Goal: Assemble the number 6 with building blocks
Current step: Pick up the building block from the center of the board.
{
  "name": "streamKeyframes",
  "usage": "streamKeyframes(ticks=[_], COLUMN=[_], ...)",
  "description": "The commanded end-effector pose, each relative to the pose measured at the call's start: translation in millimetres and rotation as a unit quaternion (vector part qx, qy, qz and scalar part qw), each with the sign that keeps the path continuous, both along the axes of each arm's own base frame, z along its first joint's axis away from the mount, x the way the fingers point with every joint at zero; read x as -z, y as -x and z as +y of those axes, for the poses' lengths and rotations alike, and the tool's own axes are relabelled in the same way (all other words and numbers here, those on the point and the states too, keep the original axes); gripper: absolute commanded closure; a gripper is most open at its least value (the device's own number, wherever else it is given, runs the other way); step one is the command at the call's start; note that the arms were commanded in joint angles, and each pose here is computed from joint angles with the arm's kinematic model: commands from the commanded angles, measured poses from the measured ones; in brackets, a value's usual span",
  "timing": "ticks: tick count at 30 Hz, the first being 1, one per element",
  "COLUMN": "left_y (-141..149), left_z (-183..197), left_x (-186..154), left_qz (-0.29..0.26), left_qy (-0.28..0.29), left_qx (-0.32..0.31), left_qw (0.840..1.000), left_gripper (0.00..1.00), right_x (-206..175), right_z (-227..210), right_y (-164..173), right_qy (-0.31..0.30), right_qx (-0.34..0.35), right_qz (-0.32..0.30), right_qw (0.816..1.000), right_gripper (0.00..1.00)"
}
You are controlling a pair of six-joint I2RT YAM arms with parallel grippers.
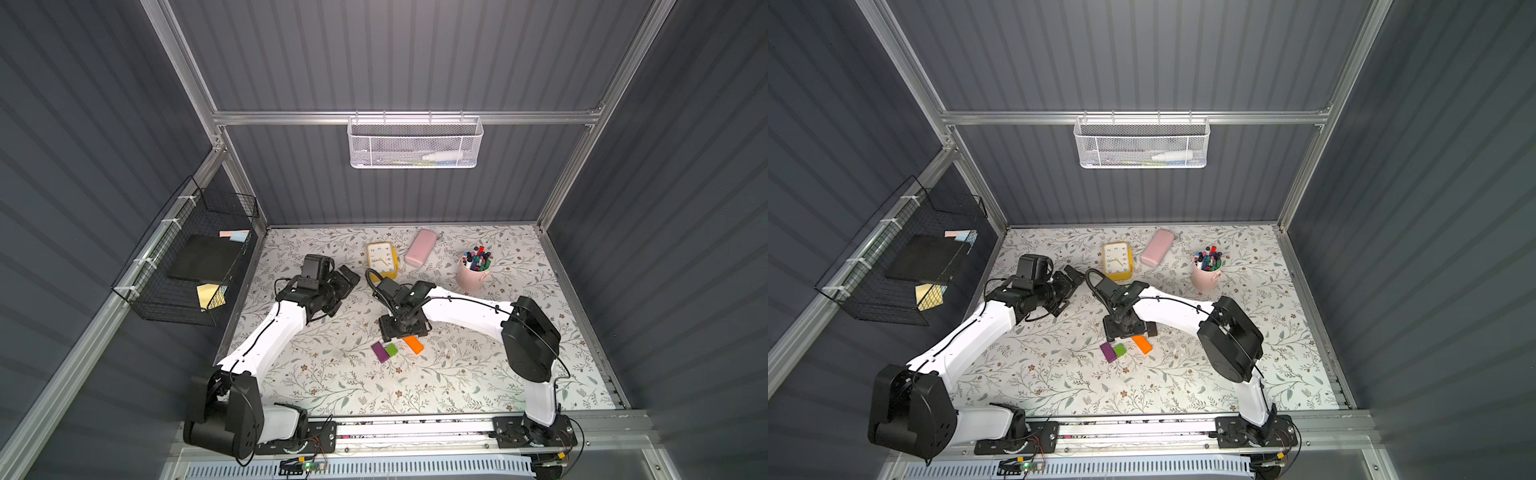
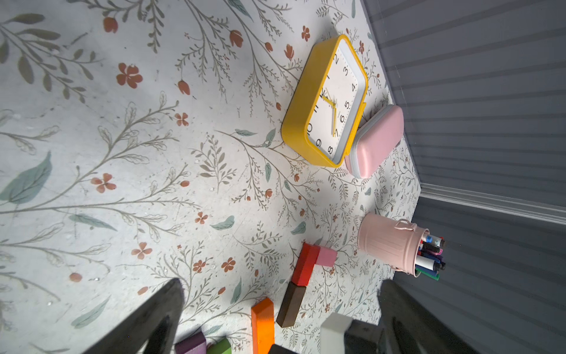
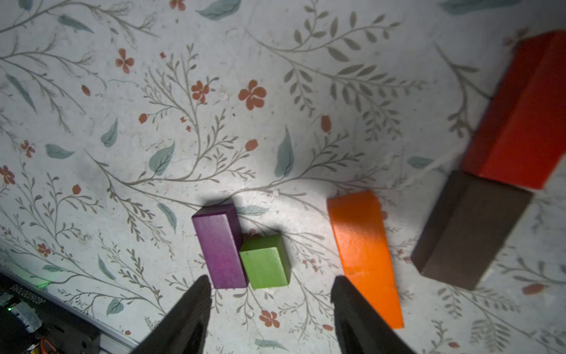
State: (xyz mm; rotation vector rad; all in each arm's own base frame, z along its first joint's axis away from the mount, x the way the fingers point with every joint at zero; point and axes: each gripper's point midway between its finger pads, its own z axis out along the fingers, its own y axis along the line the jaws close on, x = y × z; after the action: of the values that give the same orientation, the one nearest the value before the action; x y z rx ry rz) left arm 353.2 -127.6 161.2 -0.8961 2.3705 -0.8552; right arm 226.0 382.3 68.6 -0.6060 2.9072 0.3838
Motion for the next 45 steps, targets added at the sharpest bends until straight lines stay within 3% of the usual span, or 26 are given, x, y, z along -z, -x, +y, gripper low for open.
streamKeyframes(ticks=[1, 12, 21, 30, 45], left_y=[9.0, 21.5, 23.9, 21.1, 12.6], left_z=[11.5, 29.1, 28.9, 28.5, 27.1], left_x=[-4.0, -0.3, 0.9, 0.8, 4.2], left_qz=[0.001, 0.008, 0.007, 0.004, 0.006], left_qy=[0.004, 0.011, 0.014, 0.015, 0.013], left_qx=[-0.013, -0.032, -0.031, -0.03, -0.028], left_qw=[1.0, 0.999, 0.999, 0.999, 0.999], left_gripper=[0.0, 0.01, 0.01, 0.01, 0.01], right_x=[0.6, 8.7, 22.9, 26.7, 40.9], right_z=[10.1, 14.7, -13.9, -38.3, -49.6], right_y=[7.2, 10.5, -12.6, -30.5, -33.2], right_qy=[0.0, 0.015, 0.084, 0.092, 0.103], right_qx=[-0.02, -0.033, 0.009, 0.033, 0.035], right_qz=[0.006, 0.003, -0.028, -0.027, -0.017], right_qw=[1.0, 0.999, 0.996, 0.995, 0.994], right_gripper=[0.35, 0.35, 0.35, 0.36, 0.36])
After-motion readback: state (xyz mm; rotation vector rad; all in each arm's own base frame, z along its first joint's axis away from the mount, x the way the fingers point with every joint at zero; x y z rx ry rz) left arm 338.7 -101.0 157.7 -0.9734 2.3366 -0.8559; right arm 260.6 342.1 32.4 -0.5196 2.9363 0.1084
